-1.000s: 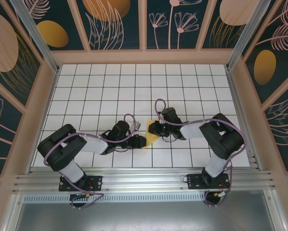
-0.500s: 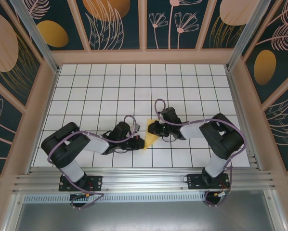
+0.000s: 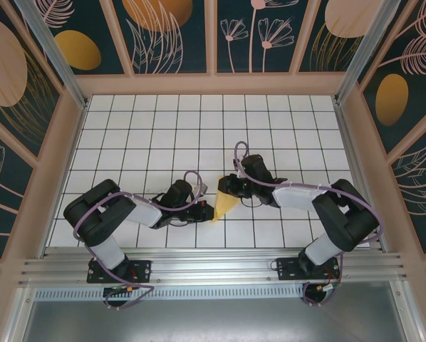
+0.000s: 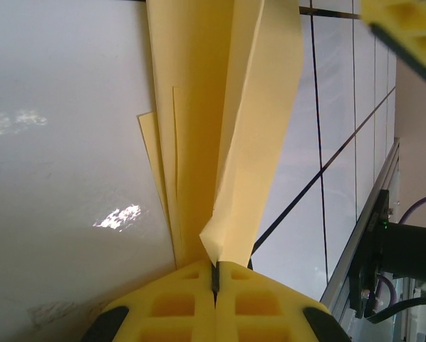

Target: Fold a paper plane with a square sheet of paper (pick it up from the middle)

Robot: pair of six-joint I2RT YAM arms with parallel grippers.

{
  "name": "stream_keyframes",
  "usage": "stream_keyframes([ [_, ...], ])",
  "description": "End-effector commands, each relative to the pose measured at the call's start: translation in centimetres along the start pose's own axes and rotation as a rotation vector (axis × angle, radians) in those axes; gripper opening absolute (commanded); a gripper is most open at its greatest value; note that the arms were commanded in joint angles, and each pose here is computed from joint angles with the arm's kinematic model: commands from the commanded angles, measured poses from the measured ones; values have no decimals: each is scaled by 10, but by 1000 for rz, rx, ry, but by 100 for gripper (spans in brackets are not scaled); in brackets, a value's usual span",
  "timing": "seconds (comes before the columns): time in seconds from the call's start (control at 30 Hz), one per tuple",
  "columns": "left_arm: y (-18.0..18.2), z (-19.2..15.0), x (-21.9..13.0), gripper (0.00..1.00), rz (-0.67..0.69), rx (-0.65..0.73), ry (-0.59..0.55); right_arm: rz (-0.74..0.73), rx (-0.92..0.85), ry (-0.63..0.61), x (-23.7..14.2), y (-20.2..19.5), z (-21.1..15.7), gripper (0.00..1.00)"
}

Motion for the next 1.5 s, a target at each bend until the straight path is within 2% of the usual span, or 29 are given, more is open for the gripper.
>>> stream_keyframes([
  [0.0, 29, -27, 6, 0, 105, -49, 79, 15, 8, -17, -5, 5, 1, 21],
  [0.17, 27, -26, 6, 0, 100, -47, 78, 69, 7, 83, 9, 7, -12, 18],
  [0.57, 32, -31, 6, 0, 109, -51, 94, 13, 16, 127, 33, -20, -8, 18],
  [0.7, 36, -36, 6, 0, 116, -55, 109, -60, 45, 127, 35, -40, -9, 17],
  [0.93, 26, -30, 5, 8, 89, -41, 100, -120, 71, 142, 33, -62, -23, 16],
  [1.1, 3, -11, -4, 19, 46, -26, 36, -131, 48, 149, 29, -70, -31, 14],
  [1.23, -8, -3, -11, 24, 35, -11, 1, -137, 27, 148, 26, -72, -33, 14],
  [1.33, -14, 0, -13, 24, 19, -6, -10, -145, 21, 151, 25, -73, -34, 14],
  [1.47, -15, 1, -13, 20, 14, -5, -15, -155, 22, 151, 25, -76, -35, 14],
])
Point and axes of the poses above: each hand's point on the last joint's axis, 136 mm out from that joint toward the fingers, its own x axis out along the fingers, its own y axis along the line the jaws close on, z = x × y, the point moved 3 cm from there along -x, back along the fingers, and after that the axes turned 8 degrees about x, right-handed, at the moved point
